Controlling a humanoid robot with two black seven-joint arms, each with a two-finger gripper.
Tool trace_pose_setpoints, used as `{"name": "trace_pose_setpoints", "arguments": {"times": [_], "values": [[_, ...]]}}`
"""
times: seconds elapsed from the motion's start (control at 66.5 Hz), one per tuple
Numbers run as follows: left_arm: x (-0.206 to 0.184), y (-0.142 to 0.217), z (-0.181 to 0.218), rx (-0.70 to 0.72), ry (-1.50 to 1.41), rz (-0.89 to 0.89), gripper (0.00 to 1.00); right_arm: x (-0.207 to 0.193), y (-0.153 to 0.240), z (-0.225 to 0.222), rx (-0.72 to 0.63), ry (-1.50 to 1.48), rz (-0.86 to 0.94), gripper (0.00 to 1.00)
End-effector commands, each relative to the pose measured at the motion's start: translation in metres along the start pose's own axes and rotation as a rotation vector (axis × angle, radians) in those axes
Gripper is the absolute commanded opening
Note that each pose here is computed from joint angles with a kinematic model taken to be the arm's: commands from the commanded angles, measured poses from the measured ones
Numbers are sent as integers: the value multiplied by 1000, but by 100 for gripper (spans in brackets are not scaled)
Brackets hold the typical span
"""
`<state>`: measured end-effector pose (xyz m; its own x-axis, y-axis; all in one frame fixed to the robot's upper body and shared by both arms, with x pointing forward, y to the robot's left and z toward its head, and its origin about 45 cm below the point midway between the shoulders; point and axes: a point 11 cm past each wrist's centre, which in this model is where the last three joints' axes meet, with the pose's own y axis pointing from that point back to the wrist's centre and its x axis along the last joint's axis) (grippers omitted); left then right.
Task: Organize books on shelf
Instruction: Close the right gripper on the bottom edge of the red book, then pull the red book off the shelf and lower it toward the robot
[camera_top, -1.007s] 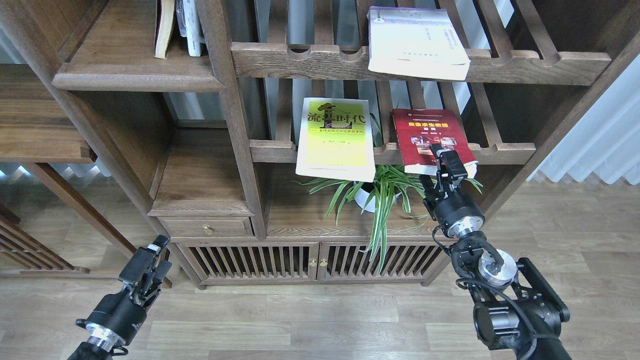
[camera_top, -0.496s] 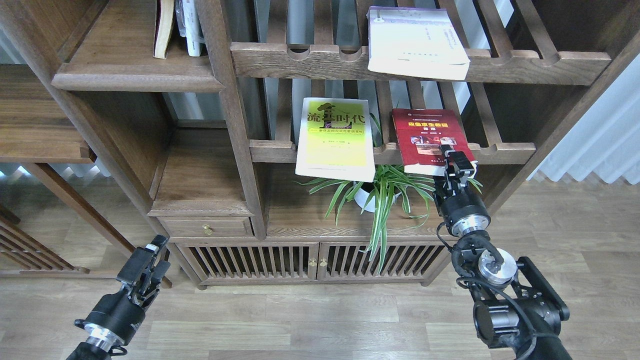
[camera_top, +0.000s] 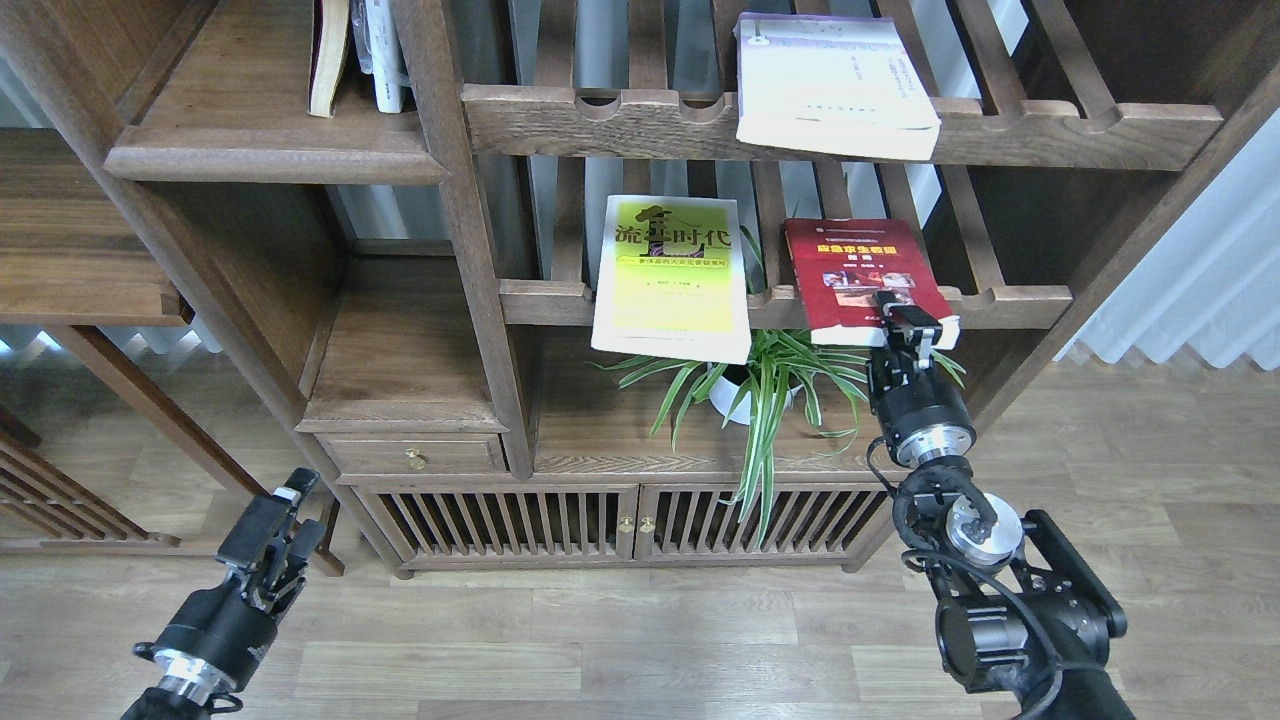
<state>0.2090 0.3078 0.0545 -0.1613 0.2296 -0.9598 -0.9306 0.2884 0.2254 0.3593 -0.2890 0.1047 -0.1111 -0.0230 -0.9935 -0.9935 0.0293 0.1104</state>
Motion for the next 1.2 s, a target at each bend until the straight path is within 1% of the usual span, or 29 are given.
{"name": "trace_pose_setpoints", "arguments": {"times": [0.0, 0.105, 0.195, 0.421, 0.646, 0.751, 0.962, 1.067, 1.187], "values": [[3, 5, 3, -14, 8, 9, 100, -3, 1, 2, -11, 1, -35, 4], [3, 6, 5, -22, 14, 9, 100, -3, 4, 4, -17, -9, -41, 4], [3, 6, 7, -29, 27, 7, 100, -10, 11, 6, -18, -56, -82, 3], [19, 12, 7, -30, 42, 54, 100, -30, 43, 18, -53, -186, -165, 3], [20, 10, 7, -30, 42, 59, 100, -47, 73, 20, -51, -286, -228, 3], [21, 10, 8, -31, 42, 60, 100, -51, 90, 27, -80, -305, -263, 3], [30, 16, 9, -20, 40, 93, 100, -50, 132, 55, -163, -348, -322, 3], [35, 20, 13, -27, 69, 107, 100, -40, 152, 75, -226, -364, -268, 3], [37, 25, 19, -19, 72, 118, 100, -31, 168, 81, -247, -366, -232, 3]]}}
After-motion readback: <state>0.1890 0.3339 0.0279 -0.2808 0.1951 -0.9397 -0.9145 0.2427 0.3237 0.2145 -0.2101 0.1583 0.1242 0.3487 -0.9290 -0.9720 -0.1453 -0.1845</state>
